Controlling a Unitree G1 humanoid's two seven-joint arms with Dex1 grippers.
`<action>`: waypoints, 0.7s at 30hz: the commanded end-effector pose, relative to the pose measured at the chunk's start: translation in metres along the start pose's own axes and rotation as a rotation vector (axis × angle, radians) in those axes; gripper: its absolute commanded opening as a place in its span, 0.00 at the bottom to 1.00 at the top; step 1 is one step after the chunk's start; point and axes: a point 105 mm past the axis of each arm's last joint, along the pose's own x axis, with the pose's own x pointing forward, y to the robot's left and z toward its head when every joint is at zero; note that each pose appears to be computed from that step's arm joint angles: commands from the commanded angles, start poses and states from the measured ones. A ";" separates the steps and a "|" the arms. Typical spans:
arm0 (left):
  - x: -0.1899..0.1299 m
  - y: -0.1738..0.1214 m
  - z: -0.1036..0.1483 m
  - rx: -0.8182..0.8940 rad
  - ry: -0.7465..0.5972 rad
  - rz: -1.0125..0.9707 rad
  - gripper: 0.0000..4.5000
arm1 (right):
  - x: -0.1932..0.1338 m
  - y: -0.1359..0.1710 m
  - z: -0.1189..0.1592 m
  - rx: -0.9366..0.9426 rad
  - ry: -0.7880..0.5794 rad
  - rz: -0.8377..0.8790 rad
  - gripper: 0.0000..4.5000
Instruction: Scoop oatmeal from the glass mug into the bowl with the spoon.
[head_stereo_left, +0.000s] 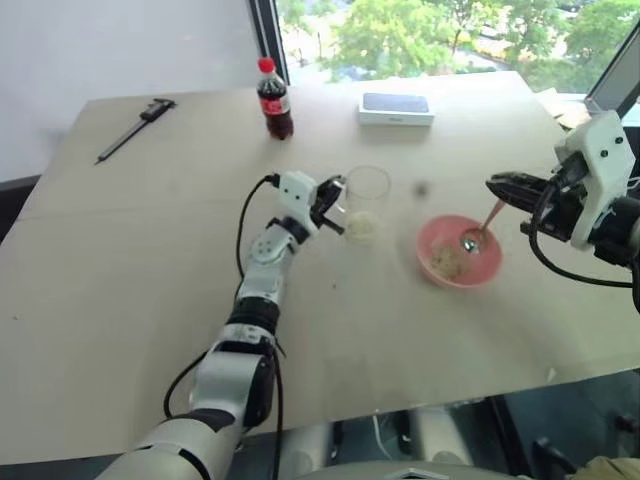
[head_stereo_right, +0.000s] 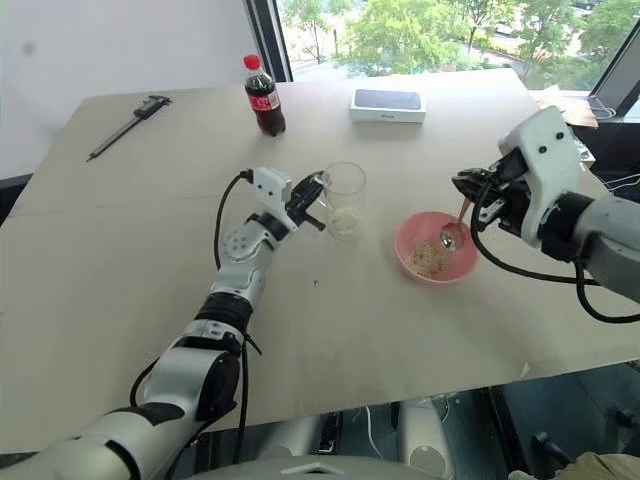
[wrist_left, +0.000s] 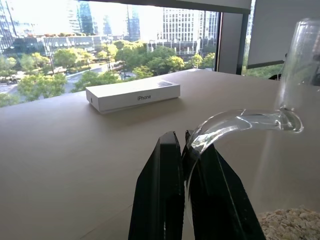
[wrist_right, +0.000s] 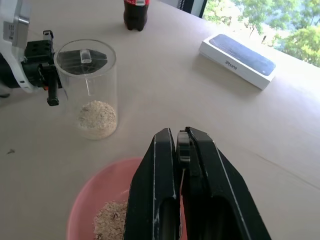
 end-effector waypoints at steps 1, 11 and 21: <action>-0.008 0.012 0.023 0.032 -0.059 0.047 0.01 | -0.002 -0.021 0.009 0.131 -0.090 -0.073 0.00; -0.042 0.025 0.042 0.088 0.021 0.138 0.01 | 0.021 -0.037 0.069 0.656 -0.413 0.018 0.00; -0.066 0.023 0.052 0.025 0.020 0.231 0.01 | 0.086 0.023 0.102 0.771 -0.368 0.343 0.00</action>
